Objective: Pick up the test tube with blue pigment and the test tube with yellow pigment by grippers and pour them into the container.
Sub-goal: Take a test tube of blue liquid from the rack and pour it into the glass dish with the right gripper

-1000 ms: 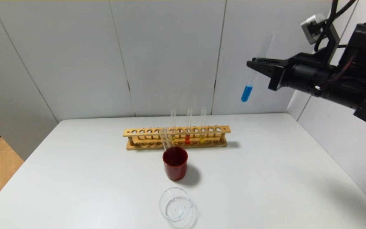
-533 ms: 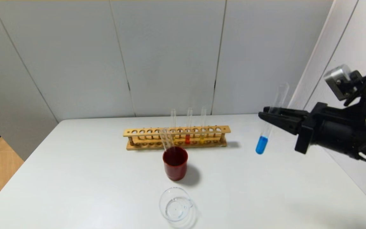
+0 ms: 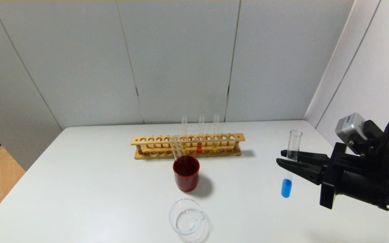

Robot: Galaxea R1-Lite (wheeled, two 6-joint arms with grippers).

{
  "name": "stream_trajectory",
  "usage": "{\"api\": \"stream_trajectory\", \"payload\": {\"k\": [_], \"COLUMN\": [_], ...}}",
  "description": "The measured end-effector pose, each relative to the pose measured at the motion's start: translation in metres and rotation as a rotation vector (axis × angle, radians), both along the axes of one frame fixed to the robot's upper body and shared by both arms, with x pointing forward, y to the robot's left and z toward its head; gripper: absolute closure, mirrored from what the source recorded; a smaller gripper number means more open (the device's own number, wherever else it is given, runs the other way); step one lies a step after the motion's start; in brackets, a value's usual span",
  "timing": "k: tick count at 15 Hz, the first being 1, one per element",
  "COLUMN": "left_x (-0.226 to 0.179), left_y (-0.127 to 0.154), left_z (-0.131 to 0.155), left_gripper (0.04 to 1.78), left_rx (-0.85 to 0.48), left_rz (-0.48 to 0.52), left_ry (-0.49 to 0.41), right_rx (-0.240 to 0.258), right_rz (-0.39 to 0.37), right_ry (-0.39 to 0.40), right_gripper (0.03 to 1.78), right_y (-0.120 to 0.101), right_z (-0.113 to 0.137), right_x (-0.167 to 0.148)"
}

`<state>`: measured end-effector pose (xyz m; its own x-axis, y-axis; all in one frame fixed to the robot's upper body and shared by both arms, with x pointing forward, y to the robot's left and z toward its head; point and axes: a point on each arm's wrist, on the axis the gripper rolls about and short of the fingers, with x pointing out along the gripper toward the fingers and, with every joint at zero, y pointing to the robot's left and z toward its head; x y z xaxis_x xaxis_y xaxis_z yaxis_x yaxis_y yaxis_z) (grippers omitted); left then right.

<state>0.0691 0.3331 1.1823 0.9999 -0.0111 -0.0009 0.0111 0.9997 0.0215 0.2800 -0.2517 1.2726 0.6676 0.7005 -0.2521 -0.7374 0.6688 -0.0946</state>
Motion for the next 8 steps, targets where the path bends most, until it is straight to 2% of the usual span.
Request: {"api": "stream_trajectory", "payload": {"k": [3, 8], "left_x": [0.0, 0.0], "left_y": [0.0, 0.0], "left_z": [0.0, 0.0], "left_gripper": [0.07, 0.07], "left_rx": [0.0, -0.001], "left_rz": [0.0, 0.0], "left_ry": [0.0, 0.0], "right_rx": [-0.066, -0.228], "right_rz": [0.092, 0.227], "right_ry": [-0.017, -0.064], "right_gripper": [1.48, 1.48], "right_y": [0.017, 0.042], "right_z": [-0.009, -0.032], "right_x": [-0.001, 0.009]}}
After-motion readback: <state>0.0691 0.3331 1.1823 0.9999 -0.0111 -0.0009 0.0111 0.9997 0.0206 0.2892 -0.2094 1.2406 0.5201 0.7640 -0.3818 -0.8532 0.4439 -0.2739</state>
